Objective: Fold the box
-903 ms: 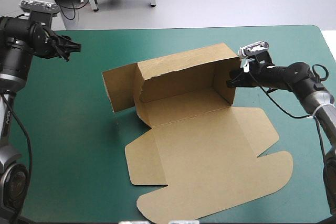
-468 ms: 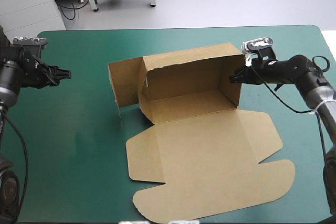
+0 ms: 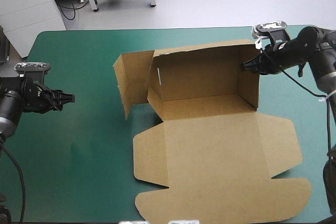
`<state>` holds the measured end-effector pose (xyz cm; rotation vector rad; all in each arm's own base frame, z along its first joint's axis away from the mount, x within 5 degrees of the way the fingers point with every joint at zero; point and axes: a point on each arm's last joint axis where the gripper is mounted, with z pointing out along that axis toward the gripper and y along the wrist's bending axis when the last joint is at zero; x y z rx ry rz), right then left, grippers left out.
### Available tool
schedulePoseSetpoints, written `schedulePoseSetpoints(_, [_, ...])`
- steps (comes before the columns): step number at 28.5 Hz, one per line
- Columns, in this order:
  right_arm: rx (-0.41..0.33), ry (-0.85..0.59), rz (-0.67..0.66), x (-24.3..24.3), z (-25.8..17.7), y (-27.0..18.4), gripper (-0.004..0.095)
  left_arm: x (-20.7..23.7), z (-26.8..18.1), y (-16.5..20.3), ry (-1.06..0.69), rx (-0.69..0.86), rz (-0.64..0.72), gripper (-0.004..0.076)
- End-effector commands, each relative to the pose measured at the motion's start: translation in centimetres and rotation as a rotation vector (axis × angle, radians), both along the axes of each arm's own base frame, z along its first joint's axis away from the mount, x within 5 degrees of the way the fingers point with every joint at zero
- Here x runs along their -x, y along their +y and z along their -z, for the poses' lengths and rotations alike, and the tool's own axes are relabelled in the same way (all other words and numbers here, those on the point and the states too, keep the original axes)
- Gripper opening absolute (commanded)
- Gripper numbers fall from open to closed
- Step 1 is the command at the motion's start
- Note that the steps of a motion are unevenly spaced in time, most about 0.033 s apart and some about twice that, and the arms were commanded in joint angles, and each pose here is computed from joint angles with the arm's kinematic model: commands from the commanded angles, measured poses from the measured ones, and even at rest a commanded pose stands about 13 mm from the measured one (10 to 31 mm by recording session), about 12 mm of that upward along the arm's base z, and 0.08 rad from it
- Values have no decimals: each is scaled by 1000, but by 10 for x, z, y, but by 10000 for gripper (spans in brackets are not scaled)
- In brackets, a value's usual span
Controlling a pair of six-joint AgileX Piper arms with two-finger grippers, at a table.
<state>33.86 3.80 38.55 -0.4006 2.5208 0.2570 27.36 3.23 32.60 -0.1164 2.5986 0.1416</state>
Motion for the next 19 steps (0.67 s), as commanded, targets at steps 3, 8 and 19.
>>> schedulePoseSetpoints(3, [30, -21, 65, 19, -33, -5, -21, 7, -24, -3, -117, 16, 19, 413])
schedulePoseSetpoints(8, [10, -1, 104, 16, -30, -5, -21, 10, -23, -4, -95, 16, 39, 410])
schedulePoseSetpoints(19, [-19, 146, 77, -23, 21, 2, -18, 10, -24, -5, -98, 21, 41, 406])
